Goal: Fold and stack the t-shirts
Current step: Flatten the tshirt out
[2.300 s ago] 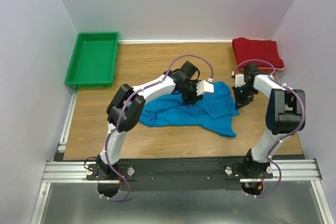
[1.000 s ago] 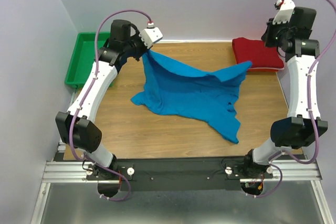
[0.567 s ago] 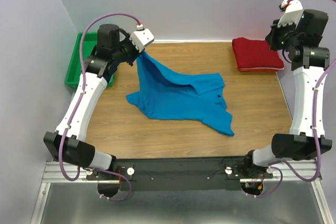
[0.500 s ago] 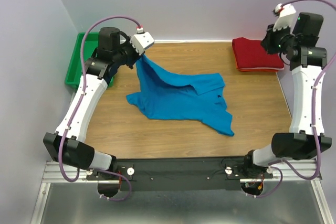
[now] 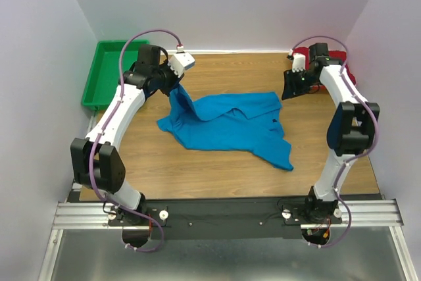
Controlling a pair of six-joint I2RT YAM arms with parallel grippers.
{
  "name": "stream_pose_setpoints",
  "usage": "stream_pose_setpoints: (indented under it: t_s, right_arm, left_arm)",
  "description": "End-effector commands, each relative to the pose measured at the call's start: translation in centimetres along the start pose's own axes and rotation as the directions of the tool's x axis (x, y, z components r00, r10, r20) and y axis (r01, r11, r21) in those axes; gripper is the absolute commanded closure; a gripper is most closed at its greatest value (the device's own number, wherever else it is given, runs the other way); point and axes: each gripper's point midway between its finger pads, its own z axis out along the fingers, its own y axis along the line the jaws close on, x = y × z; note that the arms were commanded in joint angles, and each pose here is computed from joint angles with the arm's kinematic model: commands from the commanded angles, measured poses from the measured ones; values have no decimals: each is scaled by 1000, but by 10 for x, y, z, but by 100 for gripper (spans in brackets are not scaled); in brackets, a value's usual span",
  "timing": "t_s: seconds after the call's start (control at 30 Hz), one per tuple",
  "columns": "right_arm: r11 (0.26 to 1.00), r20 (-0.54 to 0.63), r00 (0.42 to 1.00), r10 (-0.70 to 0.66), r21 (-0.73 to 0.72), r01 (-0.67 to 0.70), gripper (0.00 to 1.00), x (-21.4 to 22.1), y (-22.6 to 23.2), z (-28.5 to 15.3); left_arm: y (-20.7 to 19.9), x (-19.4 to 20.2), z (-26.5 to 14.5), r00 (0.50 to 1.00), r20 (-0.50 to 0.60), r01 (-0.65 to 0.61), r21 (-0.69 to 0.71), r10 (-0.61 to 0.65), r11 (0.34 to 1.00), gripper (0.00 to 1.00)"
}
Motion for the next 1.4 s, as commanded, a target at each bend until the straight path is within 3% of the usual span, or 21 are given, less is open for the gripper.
stream_pose_setpoints:
  t_s: [0.0,0.27,0.77,0.87,0.93,0.97,1.03,1.23,1.37]
  right_arm:
    - [995,-13,996,85,-44,-85,45,-6,-5,29]
    - [981,-79,984,158,-102,-165,45,0,-15,77]
    - [952,-112,970,215,-198,-234,53,4,-4,98]
    - [947,-109,970,218,-219,-237,58,1,2,93]
    - [943,-111,970,217,-233,-238,73,1,5,90]
    - [943,-110,970,216,-234,-236,88,1,7,87]
    - [945,-105,972,212,-233,-231,98,-1,9,81]
    - [959,-35,984,173,-221,-176,99,-20,17,46]
    - [969,18,987,158,-197,-151,99,-36,19,25]
  left_arm:
    - [13,-2,7,999,13,43,4,-43,999,100]
    - [21,7,19,998,-9,65,20,-64,998,100]
    - [30,22,21,996,-37,76,18,-76,997,100]
    - [33,25,21,996,-40,82,14,-81,997,100]
    - [35,28,21,996,-45,82,12,-81,997,100]
    - [37,31,21,995,-51,91,9,-90,996,100]
    - [39,35,21,993,-61,97,9,-97,995,100]
    - [46,51,18,990,-88,110,11,-109,994,97]
    - [28,80,28,983,-150,116,74,-104,991,97]
